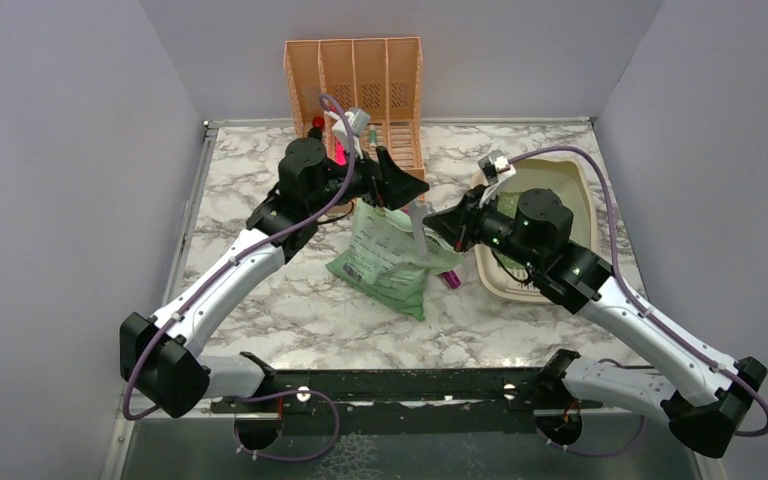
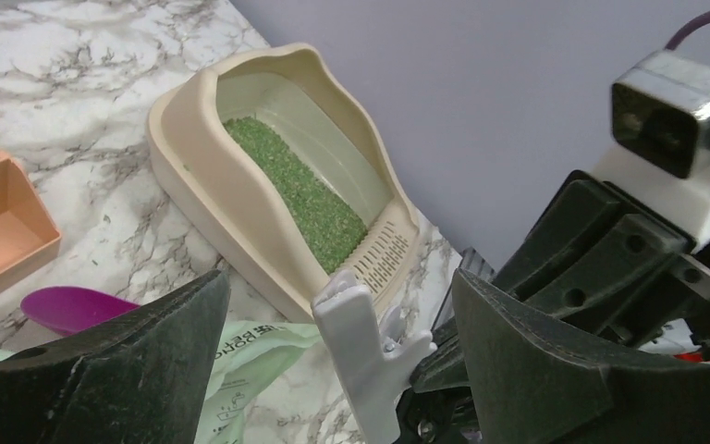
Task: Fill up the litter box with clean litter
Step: Clamp the cat litter bag at the center of the board.
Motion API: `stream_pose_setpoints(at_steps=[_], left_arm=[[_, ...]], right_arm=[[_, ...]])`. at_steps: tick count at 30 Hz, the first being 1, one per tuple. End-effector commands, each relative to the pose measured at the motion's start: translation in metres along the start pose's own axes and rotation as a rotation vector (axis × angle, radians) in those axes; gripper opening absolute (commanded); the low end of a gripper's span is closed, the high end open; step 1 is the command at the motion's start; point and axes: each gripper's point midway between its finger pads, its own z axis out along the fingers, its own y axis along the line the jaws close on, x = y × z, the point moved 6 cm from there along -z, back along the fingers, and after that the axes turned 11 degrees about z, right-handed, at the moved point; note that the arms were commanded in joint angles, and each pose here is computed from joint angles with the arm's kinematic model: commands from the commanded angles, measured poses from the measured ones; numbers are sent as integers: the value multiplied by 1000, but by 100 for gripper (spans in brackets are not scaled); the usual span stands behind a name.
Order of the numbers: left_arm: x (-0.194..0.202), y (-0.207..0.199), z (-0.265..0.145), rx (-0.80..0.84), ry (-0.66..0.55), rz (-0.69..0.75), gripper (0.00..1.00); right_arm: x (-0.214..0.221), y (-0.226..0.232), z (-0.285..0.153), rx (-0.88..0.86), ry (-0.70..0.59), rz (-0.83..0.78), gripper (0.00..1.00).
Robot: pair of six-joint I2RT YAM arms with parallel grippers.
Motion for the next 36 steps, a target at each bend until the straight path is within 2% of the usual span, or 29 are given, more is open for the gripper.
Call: stream_pose_setpoints(at_steps=[1, 4, 6, 11, 12, 14, 16, 19, 22, 24, 25, 27, 32, 36], left_arm=[[1, 2, 11, -115, 36, 16, 85], [2, 0, 19, -130, 47, 38, 73], [2, -3, 22, -133, 48, 53, 61], [3, -4, 22, -174, 42, 68, 37], [2, -4, 22, -176, 38, 68, 28], [3, -3, 22, -182, 31, 65, 15], [2, -4, 22, -178, 16, 66, 7], [-1, -5, 22, -176, -6, 74, 2], [-4, -7, 20, -171, -26, 78, 0], [-4, -8, 19, -169, -29, 78, 0], [-5, -8, 18, -169, -30, 79, 0], [-6, -9, 17, -165, -33, 84, 0], [-9, -13, 15, -145, -34, 89, 0], [-10, -15, 17, -134, -30, 86, 0]], right_arm=[[-22, 7, 4, -13, -81, -64, 1], [-22, 5, 10, -1, -67, -81, 1], [-21, 5, 13, -1, -54, -87, 1], [-22, 1, 14, 32, -63, -86, 1], [-22, 1, 14, 30, -63, -87, 1], [-21, 4, 16, 9, -50, -86, 3], [-18, 6, 18, -9, -32, -64, 8], [-15, 9, 18, -27, -14, -35, 14], [-16, 6, 13, 16, -24, -1, 49], [-21, 1, 8, 77, -48, 22, 67], [-25, -2, 5, 92, -57, 28, 76], [-32, -7, 3, 101, -53, 44, 86], [-39, -25, 7, -52, 54, 110, 89], [-36, -16, 13, -214, 106, 106, 84]])
